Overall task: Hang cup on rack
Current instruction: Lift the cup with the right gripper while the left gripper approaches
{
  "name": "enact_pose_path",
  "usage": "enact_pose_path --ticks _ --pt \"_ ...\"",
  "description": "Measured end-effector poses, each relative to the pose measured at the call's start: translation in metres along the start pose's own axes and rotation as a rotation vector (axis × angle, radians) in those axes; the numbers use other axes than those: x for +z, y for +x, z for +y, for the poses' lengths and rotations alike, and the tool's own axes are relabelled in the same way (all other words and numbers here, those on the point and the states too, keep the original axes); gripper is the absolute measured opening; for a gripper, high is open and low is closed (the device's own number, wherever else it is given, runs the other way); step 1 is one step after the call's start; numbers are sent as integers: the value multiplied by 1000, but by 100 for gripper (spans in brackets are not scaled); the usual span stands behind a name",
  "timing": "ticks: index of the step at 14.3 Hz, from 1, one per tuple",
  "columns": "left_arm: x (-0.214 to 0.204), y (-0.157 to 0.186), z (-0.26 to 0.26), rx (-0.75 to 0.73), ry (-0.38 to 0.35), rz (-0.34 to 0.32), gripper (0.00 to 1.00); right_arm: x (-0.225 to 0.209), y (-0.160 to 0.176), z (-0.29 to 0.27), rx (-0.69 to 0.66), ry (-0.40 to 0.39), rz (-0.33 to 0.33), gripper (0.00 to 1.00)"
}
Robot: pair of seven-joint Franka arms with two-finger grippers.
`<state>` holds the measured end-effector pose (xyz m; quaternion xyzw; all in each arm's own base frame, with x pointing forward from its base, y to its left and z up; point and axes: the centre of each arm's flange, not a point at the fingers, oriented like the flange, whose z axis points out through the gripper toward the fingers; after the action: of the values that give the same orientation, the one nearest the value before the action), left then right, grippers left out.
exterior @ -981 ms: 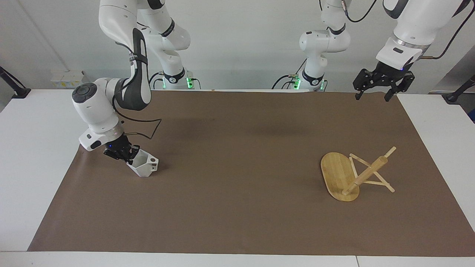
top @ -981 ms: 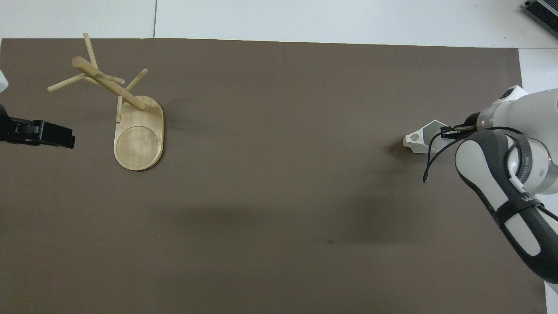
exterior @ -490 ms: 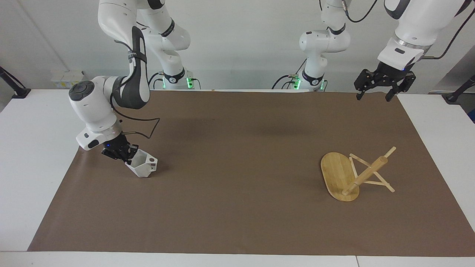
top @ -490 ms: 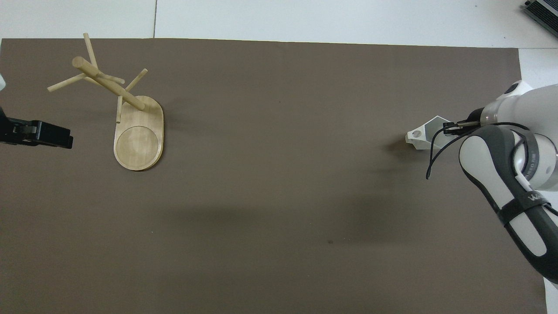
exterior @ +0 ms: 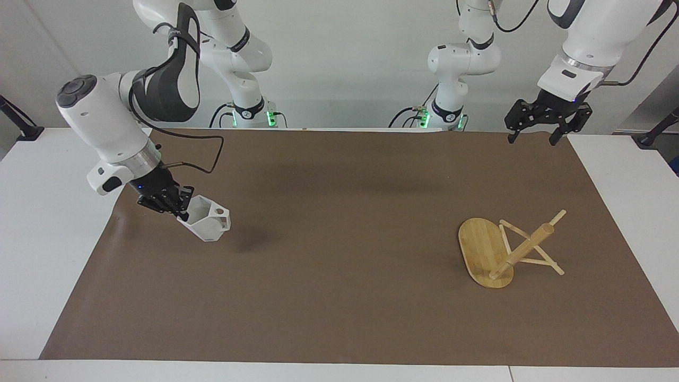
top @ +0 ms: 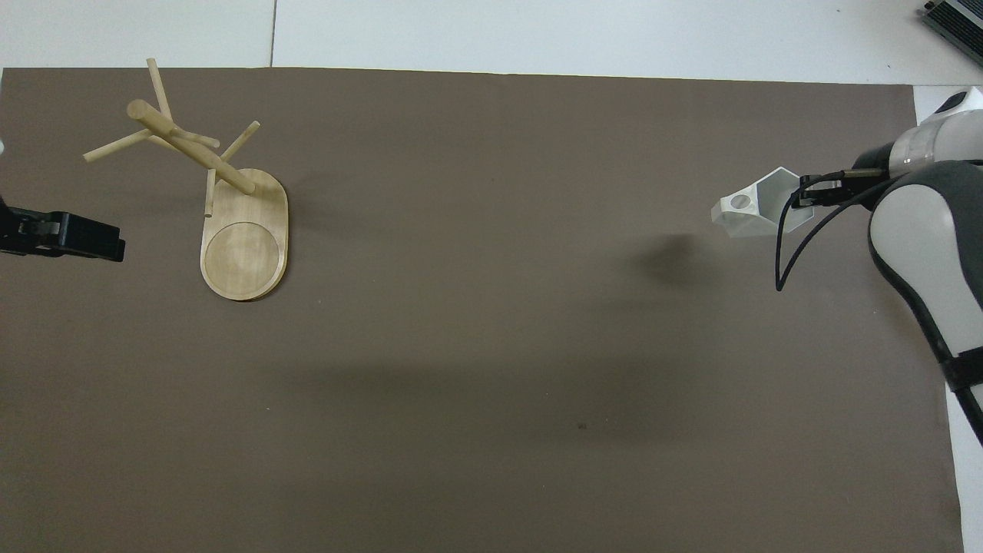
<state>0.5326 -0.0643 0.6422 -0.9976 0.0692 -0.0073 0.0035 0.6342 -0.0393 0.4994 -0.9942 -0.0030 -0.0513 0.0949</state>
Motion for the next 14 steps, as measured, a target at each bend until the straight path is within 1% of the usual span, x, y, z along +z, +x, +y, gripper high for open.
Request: enact_pose_path --ticks 2,4,6,7,8,10,12,14 --pt "12 -7 3 3 1 -22 100 -14 1 -19 9 95 -3 4" --pt "20 -11 6 6 -9 -17 100 -29 -1 -41 12 202 1 4" --pt "27 -13 15 22 -31 3 100 -38 -7 -69 -23 258 -19 4" --pt "29 -14 24 33 -46 12 100 -39 -11 -85 -46 277 -35 4" --pt "33 -16 33 41 -70 24 100 -40 -14 -101 -63 312 -49 4" --pt "41 -20 46 44 -129 47 100 -40 -17 -132 -84 399 -57 4" --pt "48 -23 57 65 -172 59 100 -40 -21 -164 -116 462 -69 4" --pt "52 -22 71 167 -211 89 100 -38 -29 -200 -163 508 -89 4"
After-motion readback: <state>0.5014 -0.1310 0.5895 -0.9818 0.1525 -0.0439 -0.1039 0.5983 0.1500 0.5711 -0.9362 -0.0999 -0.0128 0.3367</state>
